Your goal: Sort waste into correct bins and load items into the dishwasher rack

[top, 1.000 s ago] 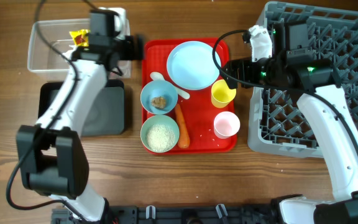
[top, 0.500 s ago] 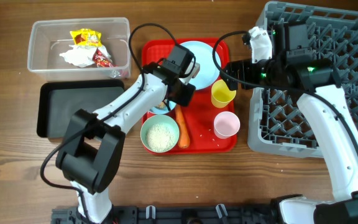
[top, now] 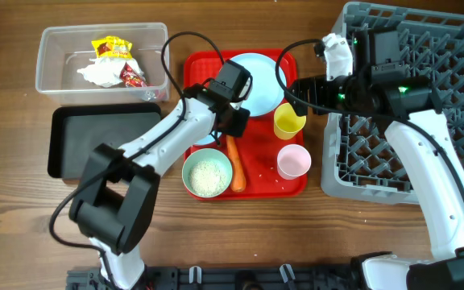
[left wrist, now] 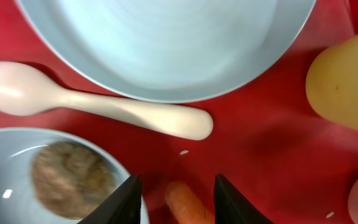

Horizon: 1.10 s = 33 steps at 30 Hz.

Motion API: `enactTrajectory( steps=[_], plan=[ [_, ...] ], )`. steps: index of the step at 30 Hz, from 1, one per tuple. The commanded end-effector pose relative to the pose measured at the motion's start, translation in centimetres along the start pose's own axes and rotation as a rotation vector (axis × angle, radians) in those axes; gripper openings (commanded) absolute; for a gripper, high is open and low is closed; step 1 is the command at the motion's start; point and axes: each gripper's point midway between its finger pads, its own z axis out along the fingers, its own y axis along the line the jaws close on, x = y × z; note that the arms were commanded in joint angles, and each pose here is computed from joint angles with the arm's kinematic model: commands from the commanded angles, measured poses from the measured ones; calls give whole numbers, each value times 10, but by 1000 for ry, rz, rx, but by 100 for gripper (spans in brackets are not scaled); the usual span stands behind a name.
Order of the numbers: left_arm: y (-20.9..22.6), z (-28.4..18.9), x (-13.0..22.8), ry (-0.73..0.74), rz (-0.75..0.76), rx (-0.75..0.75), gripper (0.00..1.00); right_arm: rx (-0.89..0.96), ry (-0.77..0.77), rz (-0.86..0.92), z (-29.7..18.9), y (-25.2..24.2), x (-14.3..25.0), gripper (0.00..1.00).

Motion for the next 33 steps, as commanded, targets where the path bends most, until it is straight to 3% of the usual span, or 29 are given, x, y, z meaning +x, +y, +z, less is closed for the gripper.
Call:
enactTrajectory(
  steps=[1, 3, 14, 19, 24, 27, 33],
  plan=[
    [11, -20, -9, -53, -33, -64, 33, 10, -3, 3, 1, -2, -3, 100],
    [23, -21, -9, -60, -78, -136, 31, 10, -3, 3, 1, -2, -3, 100],
    [36, 19, 9, 18, -135, -203, 20, 10, 5, 6, 1, -2, -1, 100],
    [35, 19, 3, -13, -209, -197, 4, 10, 12, 8, 1, -2, 1, 99],
    [35, 18, 2, -18, -210, -195, 4, 11, 17, 8, 1, -2, 2, 99],
    [32, -7, -11, -79, -213, -179, 4, 11, 17, 8, 1, -2, 2, 99],
    [24, -111, -43, -318, -229, -114, 4, 11, 13, 6, 1, -2, 1, 100]
  ],
)
